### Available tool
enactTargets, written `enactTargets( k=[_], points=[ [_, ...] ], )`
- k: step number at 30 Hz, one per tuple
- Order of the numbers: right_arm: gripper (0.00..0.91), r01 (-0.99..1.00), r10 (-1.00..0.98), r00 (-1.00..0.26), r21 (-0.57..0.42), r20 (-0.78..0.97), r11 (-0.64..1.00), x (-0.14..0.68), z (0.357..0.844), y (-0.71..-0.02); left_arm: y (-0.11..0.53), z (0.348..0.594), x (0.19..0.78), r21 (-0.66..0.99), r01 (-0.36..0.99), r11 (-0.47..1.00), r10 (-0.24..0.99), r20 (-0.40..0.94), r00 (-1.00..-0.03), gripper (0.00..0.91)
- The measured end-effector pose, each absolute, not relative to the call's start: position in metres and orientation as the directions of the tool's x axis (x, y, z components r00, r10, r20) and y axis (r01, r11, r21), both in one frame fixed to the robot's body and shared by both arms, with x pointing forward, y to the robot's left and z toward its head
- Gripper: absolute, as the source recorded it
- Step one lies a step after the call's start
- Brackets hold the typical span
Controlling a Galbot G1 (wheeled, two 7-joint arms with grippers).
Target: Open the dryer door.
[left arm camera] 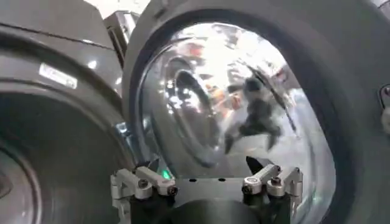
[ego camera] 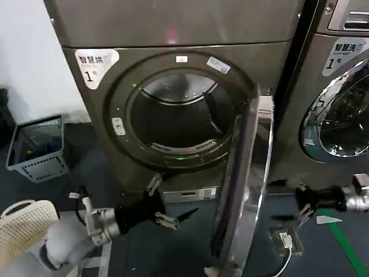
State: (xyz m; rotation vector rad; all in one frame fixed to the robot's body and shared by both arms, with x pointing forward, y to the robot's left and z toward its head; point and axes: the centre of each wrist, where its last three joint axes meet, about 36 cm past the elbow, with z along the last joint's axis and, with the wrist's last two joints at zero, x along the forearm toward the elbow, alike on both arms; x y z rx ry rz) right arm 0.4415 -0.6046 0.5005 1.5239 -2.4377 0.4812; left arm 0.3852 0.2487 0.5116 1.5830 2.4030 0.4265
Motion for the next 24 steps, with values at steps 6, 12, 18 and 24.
enactTargets(
  k=[6, 12, 18, 24],
  points=[
    [0.907, -0.741, -0.642, -0.66, -0.195, 0.39, 0.642, 0.397, 0.483, -0.692, 0.23, 0.508, 0.391, 0.366, 0.861, 0.354, 0.931, -0.054, -0.36, 0.907],
    [0.907, -0.526, -0.433, -0.828, -0.23, 0.355, 0.819, 0.342, 0.475, -0.739, 0.208, 0.501, 0.398, 0.359, 0.873, 0.331, 0.942, -0.073, -0.327, 0.907],
    [0.907, -0.332, -0.222, -0.909, -0.29, 0.352, 0.898, 0.28, 0.463, -0.765, 0.184, 0.5, 0.406, 0.351, 0.887, 0.301, 0.954, -0.102, -0.284, 0.907],
    [0.907, -0.12, 0.02, -0.94, -0.386, 0.339, 0.915, 0.219, 0.458, -0.772, 0.16, 0.502, 0.417, 0.358, 0.892, 0.276, 0.961, -0.131, -0.244, 0.907]
  ],
)
